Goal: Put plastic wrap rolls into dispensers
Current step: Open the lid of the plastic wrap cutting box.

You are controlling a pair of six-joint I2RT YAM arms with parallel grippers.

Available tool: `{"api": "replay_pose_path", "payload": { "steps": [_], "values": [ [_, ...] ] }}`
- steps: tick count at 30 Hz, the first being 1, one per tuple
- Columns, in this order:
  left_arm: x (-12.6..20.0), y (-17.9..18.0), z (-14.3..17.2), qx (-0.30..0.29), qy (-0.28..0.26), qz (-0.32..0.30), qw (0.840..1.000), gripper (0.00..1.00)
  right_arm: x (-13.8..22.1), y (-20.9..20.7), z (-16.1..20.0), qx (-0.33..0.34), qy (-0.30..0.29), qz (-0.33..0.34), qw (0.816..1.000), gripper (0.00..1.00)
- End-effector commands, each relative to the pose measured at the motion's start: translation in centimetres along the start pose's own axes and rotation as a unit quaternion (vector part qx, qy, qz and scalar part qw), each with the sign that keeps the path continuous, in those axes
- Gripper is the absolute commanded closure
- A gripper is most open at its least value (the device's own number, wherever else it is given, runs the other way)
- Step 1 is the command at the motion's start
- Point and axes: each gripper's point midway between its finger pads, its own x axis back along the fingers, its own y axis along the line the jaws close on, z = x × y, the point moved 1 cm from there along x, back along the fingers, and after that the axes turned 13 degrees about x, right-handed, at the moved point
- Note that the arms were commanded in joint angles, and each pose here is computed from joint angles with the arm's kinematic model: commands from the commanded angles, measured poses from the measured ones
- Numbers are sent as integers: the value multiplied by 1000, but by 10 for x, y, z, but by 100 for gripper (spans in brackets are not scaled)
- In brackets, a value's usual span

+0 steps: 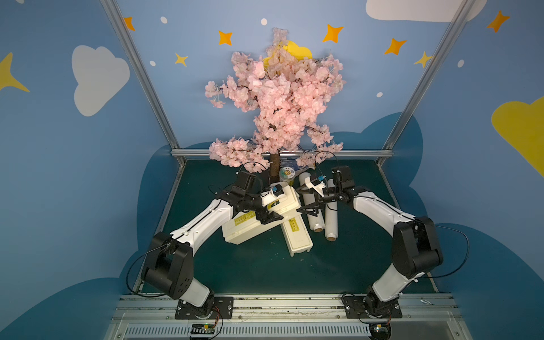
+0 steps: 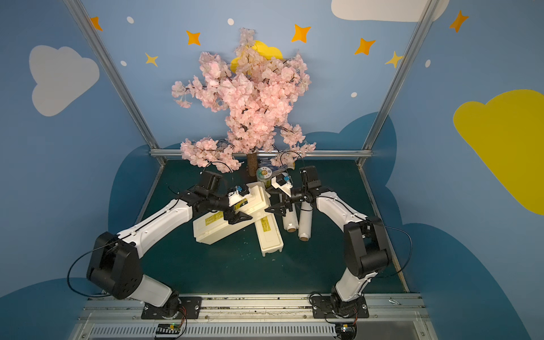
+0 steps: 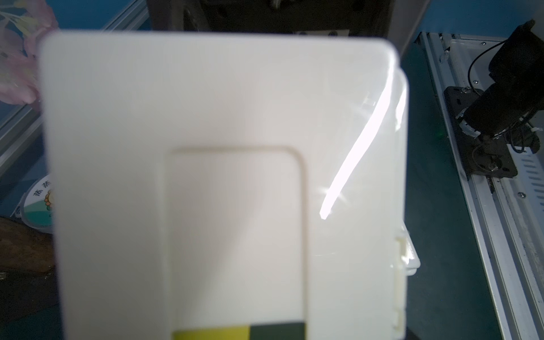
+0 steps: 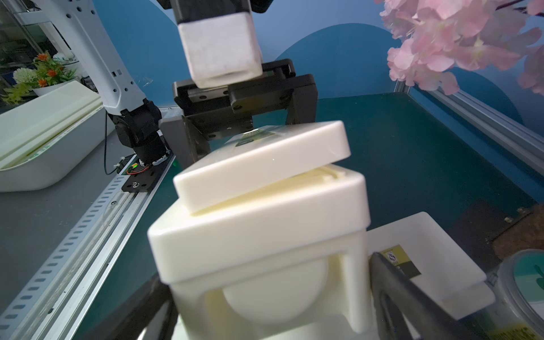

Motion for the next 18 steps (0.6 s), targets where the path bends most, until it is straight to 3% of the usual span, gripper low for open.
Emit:
{"api": "replay_pose_path", "payload": {
  "steps": [1,18],
  "values": [
    [12,-28,-44,-102,-79,39,991,28,2,8,5,7,37,1,999,5],
    [3,-16,-79,-81,-147,51,985,28,-14,15,-8,-19,-4,-38,999,5]
  ]
}}
